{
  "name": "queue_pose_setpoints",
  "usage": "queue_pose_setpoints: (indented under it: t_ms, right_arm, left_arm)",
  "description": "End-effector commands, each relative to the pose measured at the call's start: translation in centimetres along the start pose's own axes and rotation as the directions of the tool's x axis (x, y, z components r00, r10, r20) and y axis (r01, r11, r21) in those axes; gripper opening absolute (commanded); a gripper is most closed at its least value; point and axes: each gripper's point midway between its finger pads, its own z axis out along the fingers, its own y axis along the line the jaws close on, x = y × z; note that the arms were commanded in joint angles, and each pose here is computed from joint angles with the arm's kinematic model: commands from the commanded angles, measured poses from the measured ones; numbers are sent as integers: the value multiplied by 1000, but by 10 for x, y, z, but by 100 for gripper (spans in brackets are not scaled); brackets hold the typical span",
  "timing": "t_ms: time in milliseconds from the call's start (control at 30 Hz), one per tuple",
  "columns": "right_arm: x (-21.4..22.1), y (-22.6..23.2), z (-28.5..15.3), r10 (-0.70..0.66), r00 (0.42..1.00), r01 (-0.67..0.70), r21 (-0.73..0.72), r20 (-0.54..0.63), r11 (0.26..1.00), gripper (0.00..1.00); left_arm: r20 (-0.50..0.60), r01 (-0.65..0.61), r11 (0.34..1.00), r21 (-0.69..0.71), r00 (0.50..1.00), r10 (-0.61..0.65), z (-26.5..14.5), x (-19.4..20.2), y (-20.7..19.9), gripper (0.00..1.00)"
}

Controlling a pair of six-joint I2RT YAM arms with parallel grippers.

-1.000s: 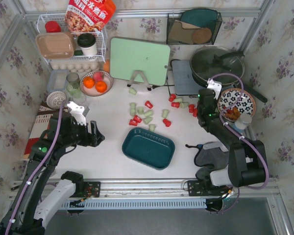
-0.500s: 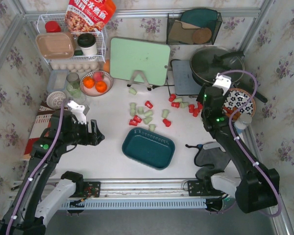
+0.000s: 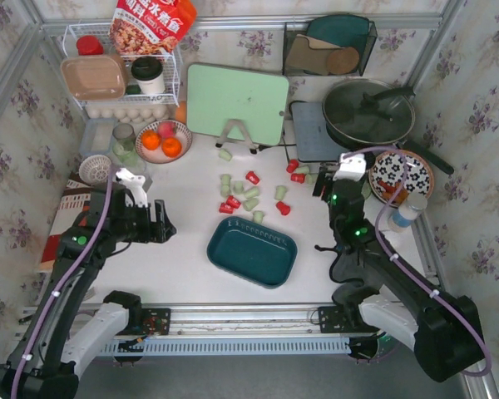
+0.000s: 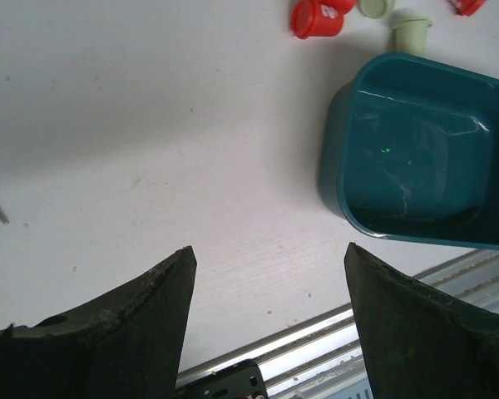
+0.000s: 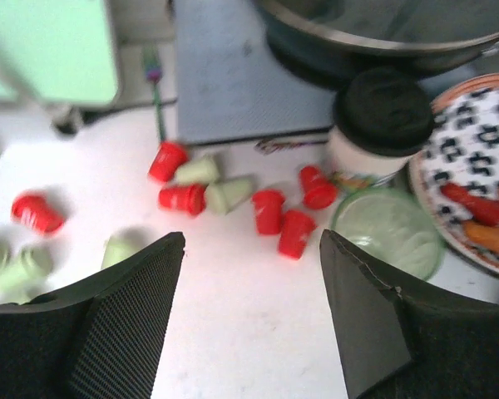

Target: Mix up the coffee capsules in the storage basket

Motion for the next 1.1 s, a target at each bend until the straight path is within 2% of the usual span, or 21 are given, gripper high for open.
queue_pose_setpoints:
  t_ms: [0, 233, 367, 467, 600, 833, 1067]
  right_arm:
    - [6, 37, -5, -6, 996, 25, -197, 94, 980, 74]
    - [28, 33, -18, 31, 989, 1, -215, 143, 977, 72]
    - [17, 25, -24, 63, 983, -30, -189, 172, 981, 72]
    - [17, 21, -28, 94, 979, -59, -186, 183, 981, 71]
    - [18, 23, -30, 106, 978, -69, -203, 177, 977, 71]
    - [18, 25, -30, 108, 981, -72, -211, 162, 975, 71]
    - [20, 29, -30, 109, 982, -73, -227, 153, 971, 71]
  left_arm:
    - [11, 12, 998, -62, 1000, -12, 3, -7, 11, 75]
    - [-17, 27, 997, -75, 999, -28, 15, -2, 1, 69]
    - [-33, -49, 995, -87, 998, 47, 37, 4, -16, 69]
    - [-80, -137, 987, -86, 988, 131, 61, 10, -30, 64]
    - [-165, -237, 964, -121, 962, 216, 90, 14, -36, 64]
    - [-239, -285, 957, -51, 934, 265, 127, 27, -59, 64]
    - [-325, -294, 953, -77, 911, 255, 150, 50, -53, 64]
